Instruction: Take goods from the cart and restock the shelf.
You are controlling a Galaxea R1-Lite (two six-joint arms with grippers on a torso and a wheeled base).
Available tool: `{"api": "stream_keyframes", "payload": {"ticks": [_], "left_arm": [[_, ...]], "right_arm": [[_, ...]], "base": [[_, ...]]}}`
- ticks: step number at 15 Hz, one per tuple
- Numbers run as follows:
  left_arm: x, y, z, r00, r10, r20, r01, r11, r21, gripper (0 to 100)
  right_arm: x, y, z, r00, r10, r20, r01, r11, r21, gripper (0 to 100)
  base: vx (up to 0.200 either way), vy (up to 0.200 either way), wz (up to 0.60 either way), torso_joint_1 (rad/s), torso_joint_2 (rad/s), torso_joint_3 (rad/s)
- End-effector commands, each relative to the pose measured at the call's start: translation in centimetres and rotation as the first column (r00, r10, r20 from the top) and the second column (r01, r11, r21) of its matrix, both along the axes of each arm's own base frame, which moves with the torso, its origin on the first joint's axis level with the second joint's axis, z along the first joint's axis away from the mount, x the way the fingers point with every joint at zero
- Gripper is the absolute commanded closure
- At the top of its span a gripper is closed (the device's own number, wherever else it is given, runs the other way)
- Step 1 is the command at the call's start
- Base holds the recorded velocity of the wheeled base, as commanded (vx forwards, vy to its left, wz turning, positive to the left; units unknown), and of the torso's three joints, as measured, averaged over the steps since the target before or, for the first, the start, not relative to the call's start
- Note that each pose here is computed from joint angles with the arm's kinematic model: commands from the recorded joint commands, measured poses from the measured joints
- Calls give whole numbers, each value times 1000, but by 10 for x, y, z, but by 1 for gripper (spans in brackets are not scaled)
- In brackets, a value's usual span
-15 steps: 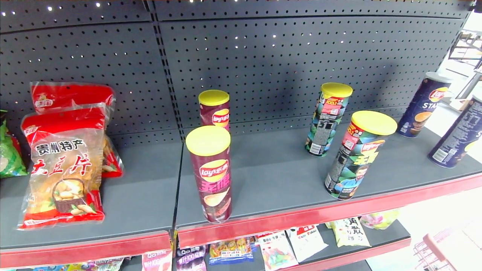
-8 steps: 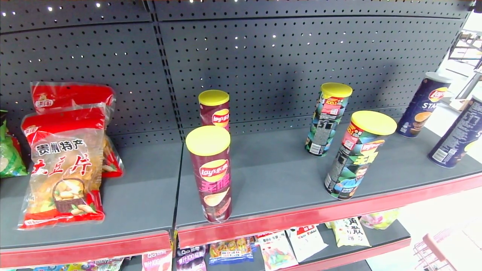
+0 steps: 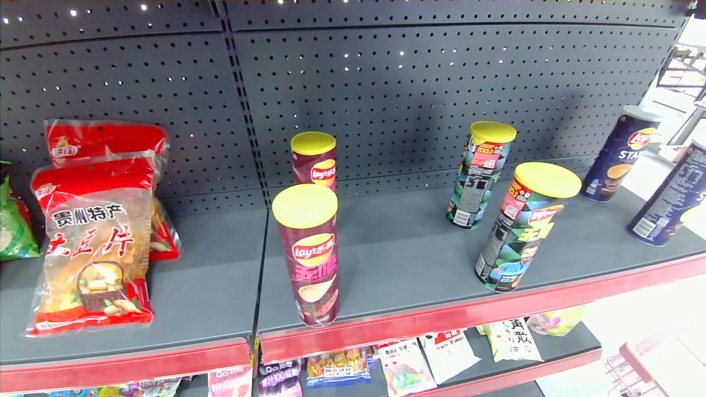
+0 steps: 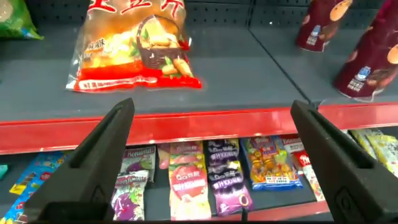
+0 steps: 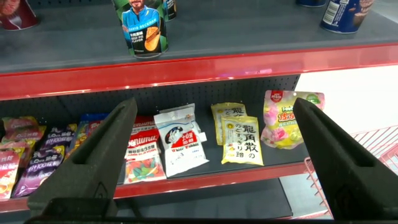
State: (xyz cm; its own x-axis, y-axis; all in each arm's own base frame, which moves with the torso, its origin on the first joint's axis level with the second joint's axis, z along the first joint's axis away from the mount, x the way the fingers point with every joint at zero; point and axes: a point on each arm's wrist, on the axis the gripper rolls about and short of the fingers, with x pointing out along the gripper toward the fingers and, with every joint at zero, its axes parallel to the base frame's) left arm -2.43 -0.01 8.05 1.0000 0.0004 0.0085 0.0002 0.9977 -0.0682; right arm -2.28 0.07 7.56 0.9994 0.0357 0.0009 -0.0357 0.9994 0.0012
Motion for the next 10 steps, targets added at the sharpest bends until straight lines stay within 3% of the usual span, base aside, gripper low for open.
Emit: {"api": "stream_keyframes", "payload": {"ticks": [1, 3, 6, 9, 10], "left_arm": [[1, 0, -3, 1000, 10, -15, -10, 1000, 19, 0], [2, 0, -6, 1000, 2, -21, 0, 998, 70, 0], [2, 0, -6, 1000, 3, -21, -2, 998, 68, 0], [2, 0, -6, 1000, 5, -19, -3, 998, 70, 0], [2, 0, -6, 1000, 6, -21, -5, 998, 70, 0]], "right_arm": [[0, 0, 0, 1000, 1, 1, -1, 1000, -3, 0], [0, 0, 0, 1000, 1, 1, -1, 1000, -3, 0], [0, 0, 0, 1000, 1, 1, -1, 1000, -4, 0], [0, 0, 0, 1000, 1, 1, -1, 1000, -4, 0], [0, 0, 0, 1000, 1, 1, -1, 1000, -4, 0]], "base": [[0, 0, 0, 0, 0, 0], [-100, 0, 0, -1, 1, -1], [-200, 0, 0, 14, 5, -1], [0, 0, 0, 0, 0, 0], [0, -200, 0, -12, 2, 2]]}}
